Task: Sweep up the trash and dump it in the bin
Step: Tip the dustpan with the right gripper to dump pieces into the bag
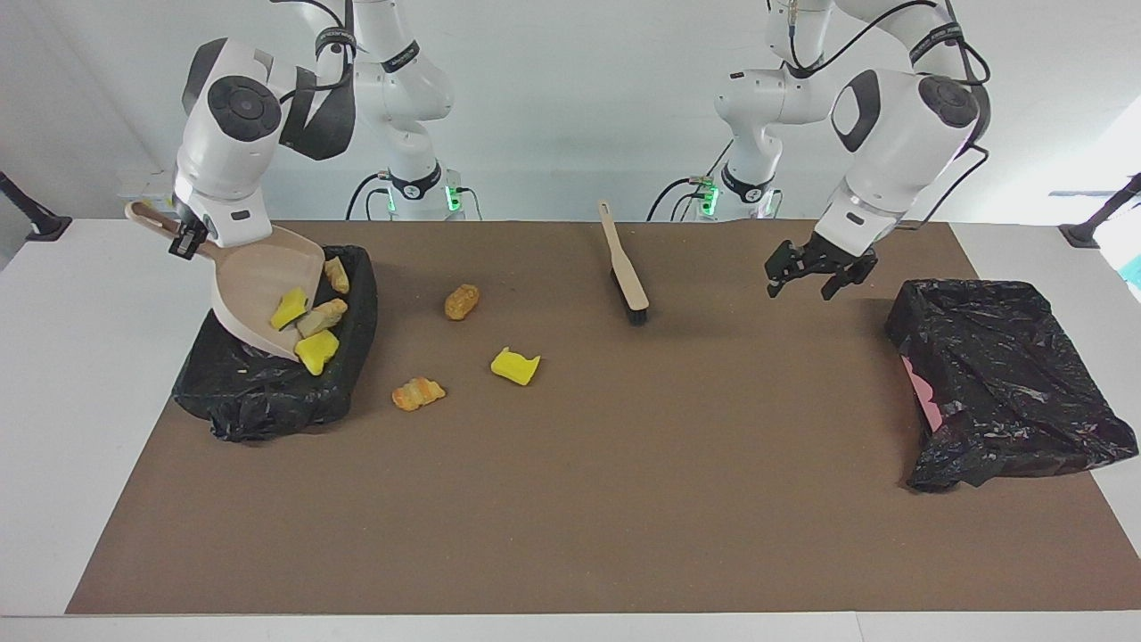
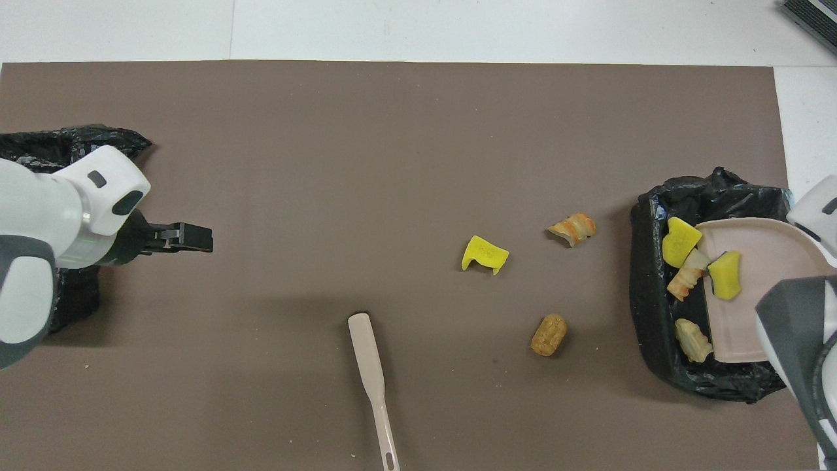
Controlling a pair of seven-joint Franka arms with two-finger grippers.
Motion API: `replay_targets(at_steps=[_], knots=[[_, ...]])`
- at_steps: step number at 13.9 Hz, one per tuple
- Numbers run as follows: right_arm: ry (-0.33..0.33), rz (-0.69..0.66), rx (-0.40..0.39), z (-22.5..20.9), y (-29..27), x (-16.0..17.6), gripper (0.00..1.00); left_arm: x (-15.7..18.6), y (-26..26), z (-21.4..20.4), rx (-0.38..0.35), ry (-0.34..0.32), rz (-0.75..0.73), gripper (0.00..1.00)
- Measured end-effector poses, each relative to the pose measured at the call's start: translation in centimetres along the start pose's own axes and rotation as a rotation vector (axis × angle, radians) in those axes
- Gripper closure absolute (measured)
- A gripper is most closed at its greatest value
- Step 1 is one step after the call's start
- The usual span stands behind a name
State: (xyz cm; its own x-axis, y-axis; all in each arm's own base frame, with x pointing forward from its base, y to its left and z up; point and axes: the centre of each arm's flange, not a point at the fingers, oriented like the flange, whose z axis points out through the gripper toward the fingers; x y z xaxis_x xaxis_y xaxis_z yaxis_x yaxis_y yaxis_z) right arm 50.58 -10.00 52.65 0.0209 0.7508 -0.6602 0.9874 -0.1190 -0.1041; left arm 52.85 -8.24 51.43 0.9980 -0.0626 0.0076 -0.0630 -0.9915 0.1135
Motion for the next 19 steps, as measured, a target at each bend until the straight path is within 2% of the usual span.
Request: replay_targets(at_steps=[4, 8, 14, 16, 19], knots=[[-0.078, 0.001, -0.033, -1.9, -0.6, -1.0, 0.69, 0.2, -2.9, -5.2, 0.096, -0.060, 0.062, 0.00], [-0.127, -0.009, -0.074, -4.5, -1.2, -0.8, 0.69, 0.9, -2.8, -8.7, 0.131, -0.050, 0.070, 0.00], [-0.144, 0.011, -0.029, -5.4, -2.5, -0.9, 0.69, 0.9, -2.7, -8.7, 0.130, -0.069, 0.072, 0.00], [-0.195, 0.066, -0.037, -5.3, -3.0, -0.8, 0.69, 0.9, -2.6, -8.7, 0.130, -0.070, 0.072, 0.00], [-0.291, 0.066, -0.086, -6.5, -3.7, 1.0, 0.69, 0.9, -2.8, -8.7, 0.130, -0.069, 0.068, 0.00]])
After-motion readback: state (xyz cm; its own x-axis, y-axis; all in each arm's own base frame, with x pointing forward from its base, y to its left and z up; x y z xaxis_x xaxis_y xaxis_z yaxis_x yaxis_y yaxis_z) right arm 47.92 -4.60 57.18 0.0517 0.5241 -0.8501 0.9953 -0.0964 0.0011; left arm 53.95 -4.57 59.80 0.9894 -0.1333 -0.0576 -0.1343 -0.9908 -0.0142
